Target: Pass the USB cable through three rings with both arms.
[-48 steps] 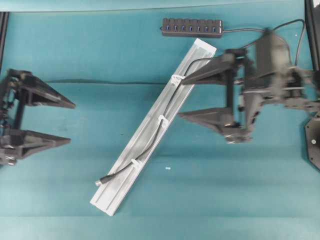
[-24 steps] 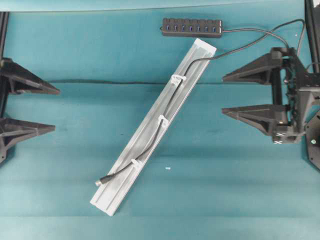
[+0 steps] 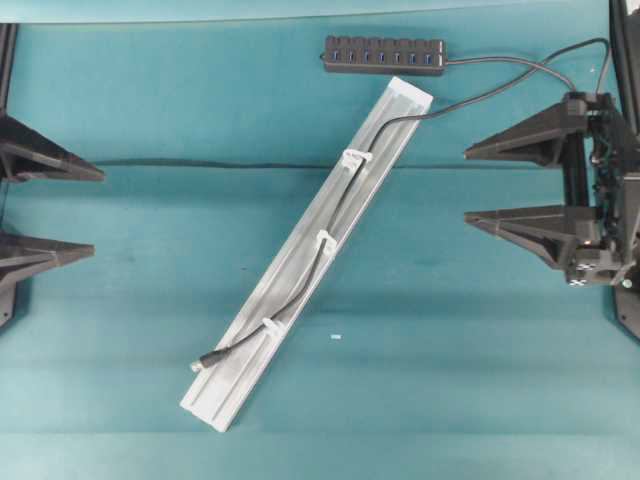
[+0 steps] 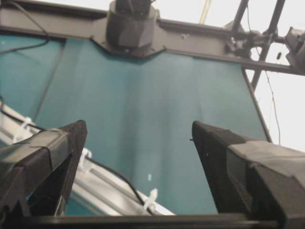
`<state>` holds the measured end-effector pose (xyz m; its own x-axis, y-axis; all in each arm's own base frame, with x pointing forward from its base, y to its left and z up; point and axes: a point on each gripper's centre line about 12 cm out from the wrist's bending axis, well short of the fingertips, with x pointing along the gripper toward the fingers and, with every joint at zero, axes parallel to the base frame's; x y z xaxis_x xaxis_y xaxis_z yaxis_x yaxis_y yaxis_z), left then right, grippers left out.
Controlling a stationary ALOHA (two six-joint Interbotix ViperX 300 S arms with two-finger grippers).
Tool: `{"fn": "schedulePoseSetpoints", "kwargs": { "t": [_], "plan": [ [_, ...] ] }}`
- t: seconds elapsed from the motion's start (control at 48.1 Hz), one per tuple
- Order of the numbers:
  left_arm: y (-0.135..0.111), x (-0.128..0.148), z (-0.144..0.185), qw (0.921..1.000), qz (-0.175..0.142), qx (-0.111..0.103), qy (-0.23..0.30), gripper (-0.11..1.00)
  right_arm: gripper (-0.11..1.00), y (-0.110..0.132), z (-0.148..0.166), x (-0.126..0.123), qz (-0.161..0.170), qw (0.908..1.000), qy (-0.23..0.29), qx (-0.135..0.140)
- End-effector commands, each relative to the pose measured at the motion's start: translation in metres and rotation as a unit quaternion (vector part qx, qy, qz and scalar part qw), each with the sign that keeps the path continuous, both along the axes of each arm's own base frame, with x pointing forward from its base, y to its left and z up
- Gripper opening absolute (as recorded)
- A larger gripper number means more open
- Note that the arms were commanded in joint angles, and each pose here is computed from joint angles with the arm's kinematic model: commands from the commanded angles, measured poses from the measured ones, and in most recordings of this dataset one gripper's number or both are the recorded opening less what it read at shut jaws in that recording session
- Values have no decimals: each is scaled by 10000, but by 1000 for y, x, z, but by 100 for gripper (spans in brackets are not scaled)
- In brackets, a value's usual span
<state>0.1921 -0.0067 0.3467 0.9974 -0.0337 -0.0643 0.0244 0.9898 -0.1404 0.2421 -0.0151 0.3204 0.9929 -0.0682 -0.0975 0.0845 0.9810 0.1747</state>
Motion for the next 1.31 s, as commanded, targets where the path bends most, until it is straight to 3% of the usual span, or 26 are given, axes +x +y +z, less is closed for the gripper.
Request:
{"fn": "schedulePoseSetpoints", "kwargs": {
  "t": [0.0,0.291,0.561,1.289],
  "plan": [
    [1,0,13,9998,16,32,-178,96,87,0,3,-1,-15,10000,-64,34],
    [1,-10,22,9992,16,63,-386,96,87,0,6,-7,-24,9999,-164,43],
    [1,-17,29,9977,15,324,-601,96,87,0,3,-18,-23,9997,-241,47],
    [0,-16,31,9971,-24,272,-707,96,87,1,9,-38,-10,9998,-211,55]
  ]
}}
